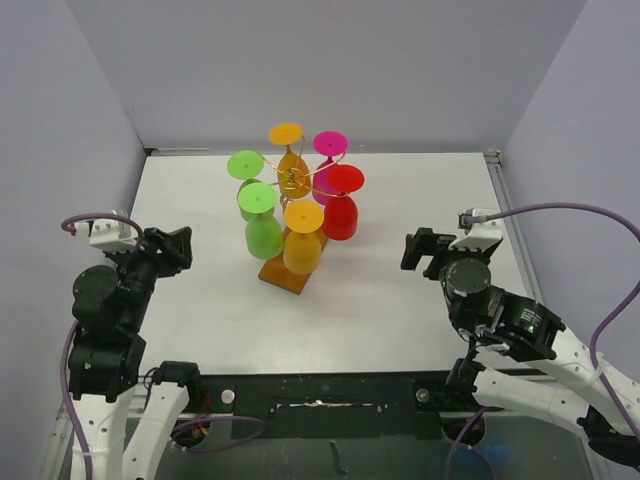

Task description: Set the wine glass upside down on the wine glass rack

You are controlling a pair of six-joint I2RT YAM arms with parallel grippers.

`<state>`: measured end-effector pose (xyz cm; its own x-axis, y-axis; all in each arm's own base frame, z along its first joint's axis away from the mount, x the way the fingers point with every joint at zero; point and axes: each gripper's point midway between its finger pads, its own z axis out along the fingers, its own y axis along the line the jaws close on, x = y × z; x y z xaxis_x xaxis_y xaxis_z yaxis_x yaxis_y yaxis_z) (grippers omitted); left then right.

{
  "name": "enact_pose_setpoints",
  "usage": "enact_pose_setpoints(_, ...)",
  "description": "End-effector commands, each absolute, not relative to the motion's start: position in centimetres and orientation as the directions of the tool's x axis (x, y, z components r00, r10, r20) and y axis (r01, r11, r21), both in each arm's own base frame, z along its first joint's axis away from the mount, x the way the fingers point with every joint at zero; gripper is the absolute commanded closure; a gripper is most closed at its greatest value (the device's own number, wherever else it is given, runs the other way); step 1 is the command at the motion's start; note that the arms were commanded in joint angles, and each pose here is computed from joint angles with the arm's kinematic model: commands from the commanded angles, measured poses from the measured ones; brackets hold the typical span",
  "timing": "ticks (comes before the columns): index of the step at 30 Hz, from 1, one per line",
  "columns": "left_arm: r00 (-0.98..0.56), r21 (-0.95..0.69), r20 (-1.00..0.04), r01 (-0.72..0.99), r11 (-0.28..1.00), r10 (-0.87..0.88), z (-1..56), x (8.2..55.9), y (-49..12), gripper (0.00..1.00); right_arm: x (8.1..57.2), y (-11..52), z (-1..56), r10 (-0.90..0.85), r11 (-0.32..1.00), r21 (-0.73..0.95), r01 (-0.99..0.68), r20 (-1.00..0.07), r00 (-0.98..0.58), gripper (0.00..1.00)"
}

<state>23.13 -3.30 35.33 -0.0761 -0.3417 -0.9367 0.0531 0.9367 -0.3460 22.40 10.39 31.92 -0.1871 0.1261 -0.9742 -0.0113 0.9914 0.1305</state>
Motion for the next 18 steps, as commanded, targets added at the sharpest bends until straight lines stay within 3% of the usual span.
enact_pose_setpoints(1, -0.020, -0.351, -0.936, 0.041, 0.935, -0.351, 36.4, 21.6, -2.7, 0.41, 21.8, 8.1, 34.3, 0.203, 0.979, 0.199, 0.044, -0.971, -0.124, 0.02)
enact_pose_setpoints(18, -0.004, -0.362, -0.932, 0.034, 0.932, -0.362, 36.7, 20.5, -2.4, 0.40, 19.8, 5.0, 37.4, 0.253, 0.967, 0.252, 0.027, -0.965, -0.074, 0.02)
